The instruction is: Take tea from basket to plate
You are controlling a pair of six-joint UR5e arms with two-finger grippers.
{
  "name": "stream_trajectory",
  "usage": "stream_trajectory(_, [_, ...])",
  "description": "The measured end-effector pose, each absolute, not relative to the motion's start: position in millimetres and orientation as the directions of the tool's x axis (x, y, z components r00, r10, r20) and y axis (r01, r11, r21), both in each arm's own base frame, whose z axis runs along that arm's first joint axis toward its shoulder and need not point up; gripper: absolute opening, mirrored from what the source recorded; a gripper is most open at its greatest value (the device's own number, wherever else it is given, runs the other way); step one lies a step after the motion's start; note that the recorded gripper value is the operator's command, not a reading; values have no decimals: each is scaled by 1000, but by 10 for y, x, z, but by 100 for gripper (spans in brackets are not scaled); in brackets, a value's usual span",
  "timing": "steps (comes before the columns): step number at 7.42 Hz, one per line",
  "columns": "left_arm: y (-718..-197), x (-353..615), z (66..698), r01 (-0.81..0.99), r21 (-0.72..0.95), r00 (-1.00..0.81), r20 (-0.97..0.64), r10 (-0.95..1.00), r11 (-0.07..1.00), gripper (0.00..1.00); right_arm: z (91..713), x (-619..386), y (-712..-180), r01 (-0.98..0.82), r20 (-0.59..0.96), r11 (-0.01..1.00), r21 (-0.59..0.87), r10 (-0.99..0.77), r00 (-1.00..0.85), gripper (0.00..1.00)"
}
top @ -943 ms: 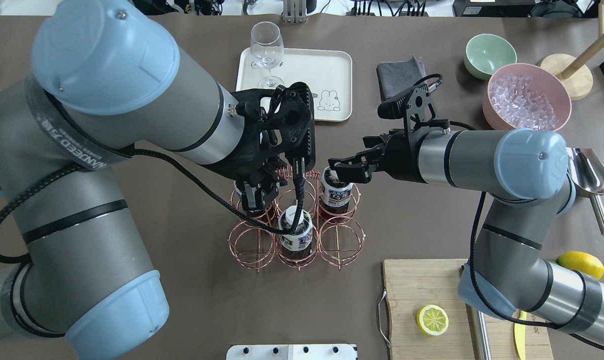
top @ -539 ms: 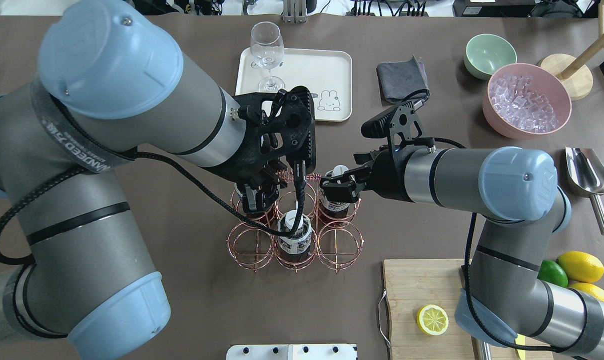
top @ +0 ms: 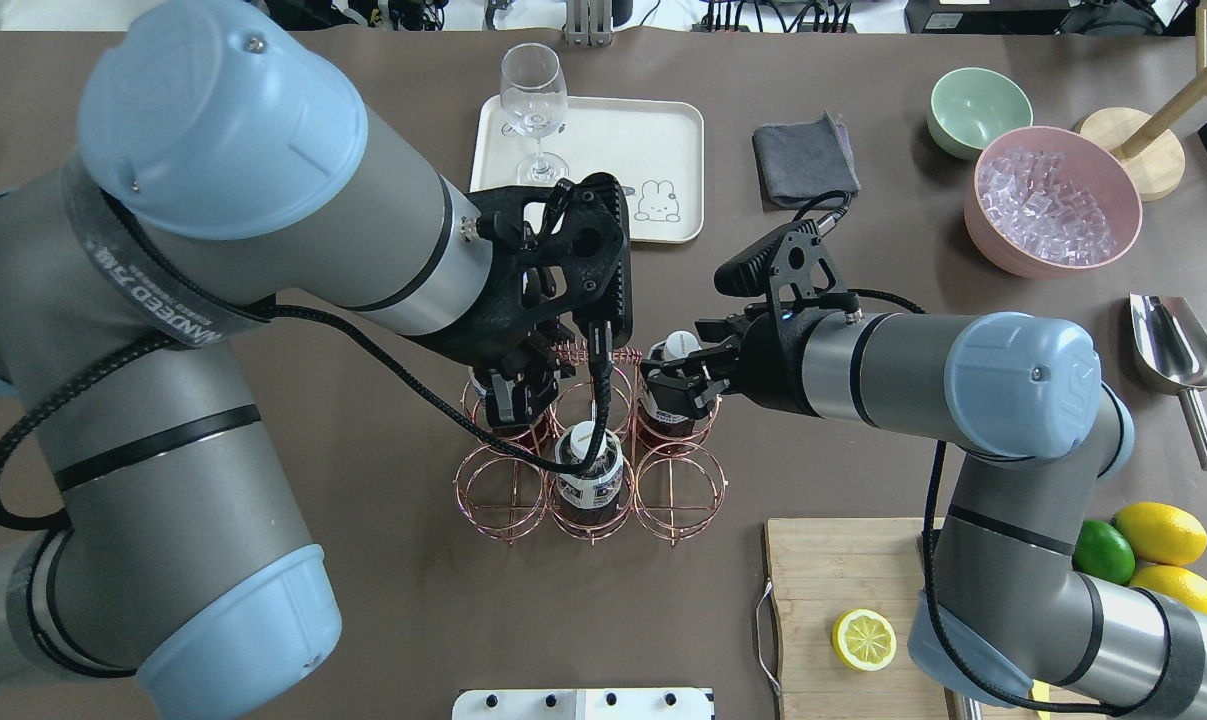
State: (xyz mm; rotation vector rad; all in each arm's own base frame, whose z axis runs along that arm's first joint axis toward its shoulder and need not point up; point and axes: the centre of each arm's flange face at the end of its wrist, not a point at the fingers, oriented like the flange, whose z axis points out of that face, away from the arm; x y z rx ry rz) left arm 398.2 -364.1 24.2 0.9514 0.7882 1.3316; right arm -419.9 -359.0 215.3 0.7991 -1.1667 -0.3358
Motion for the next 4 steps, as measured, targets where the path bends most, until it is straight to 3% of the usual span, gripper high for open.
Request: stream_trajectory(4, [-3644,3980,242,-428,904,100,55,993,-7,0,2075,-4119,-3678,-145,666,674,724,-629,402,0])
